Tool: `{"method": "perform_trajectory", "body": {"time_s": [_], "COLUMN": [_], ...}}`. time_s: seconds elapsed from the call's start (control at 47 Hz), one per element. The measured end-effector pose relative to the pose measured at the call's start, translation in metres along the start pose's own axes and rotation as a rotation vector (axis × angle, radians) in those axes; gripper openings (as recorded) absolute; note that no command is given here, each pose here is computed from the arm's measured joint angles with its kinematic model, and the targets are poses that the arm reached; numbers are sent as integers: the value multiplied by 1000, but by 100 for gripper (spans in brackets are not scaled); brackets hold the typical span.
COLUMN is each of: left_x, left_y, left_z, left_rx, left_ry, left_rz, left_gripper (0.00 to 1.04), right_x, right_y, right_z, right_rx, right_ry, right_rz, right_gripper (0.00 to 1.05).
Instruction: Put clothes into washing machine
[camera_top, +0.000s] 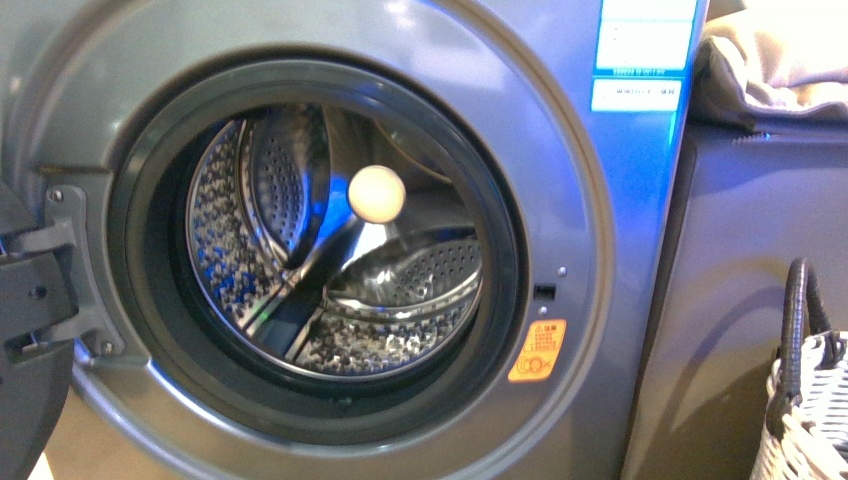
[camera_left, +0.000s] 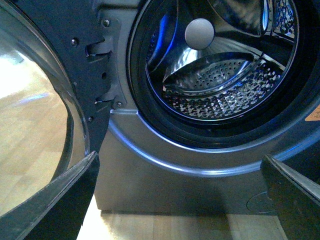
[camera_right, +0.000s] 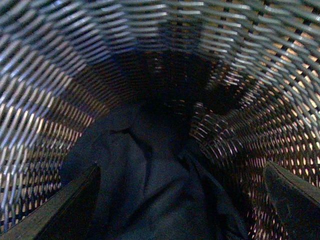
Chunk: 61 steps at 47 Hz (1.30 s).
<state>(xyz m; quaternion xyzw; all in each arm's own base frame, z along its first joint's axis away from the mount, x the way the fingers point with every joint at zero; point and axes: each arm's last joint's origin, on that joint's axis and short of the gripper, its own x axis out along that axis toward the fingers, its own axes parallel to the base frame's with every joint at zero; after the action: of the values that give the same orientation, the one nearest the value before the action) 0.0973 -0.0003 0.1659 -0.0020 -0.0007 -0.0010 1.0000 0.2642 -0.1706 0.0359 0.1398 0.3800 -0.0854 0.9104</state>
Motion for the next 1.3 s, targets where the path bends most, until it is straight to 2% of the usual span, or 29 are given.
{"method": "perform_trajectory", "body": {"time_s": [0.192,0.767,1.299], "left_x": [0,0,0], "left_y": [0,0,0], "left_z": [0,0,0], "left_rx": [0,0,0], "left_ry": [0,0,0], "left_rz": [0,0,0], "left_gripper": [98,98,98], "right_x": [24,55,83], "right_y": [-3,-27,-41], "right_z": [-25,-71,-107], "right_rx": [14,0,5], "right_ry": [70,181,202], "right_rz": [-27,-86,-95], "right_gripper": [97,97,97]}}
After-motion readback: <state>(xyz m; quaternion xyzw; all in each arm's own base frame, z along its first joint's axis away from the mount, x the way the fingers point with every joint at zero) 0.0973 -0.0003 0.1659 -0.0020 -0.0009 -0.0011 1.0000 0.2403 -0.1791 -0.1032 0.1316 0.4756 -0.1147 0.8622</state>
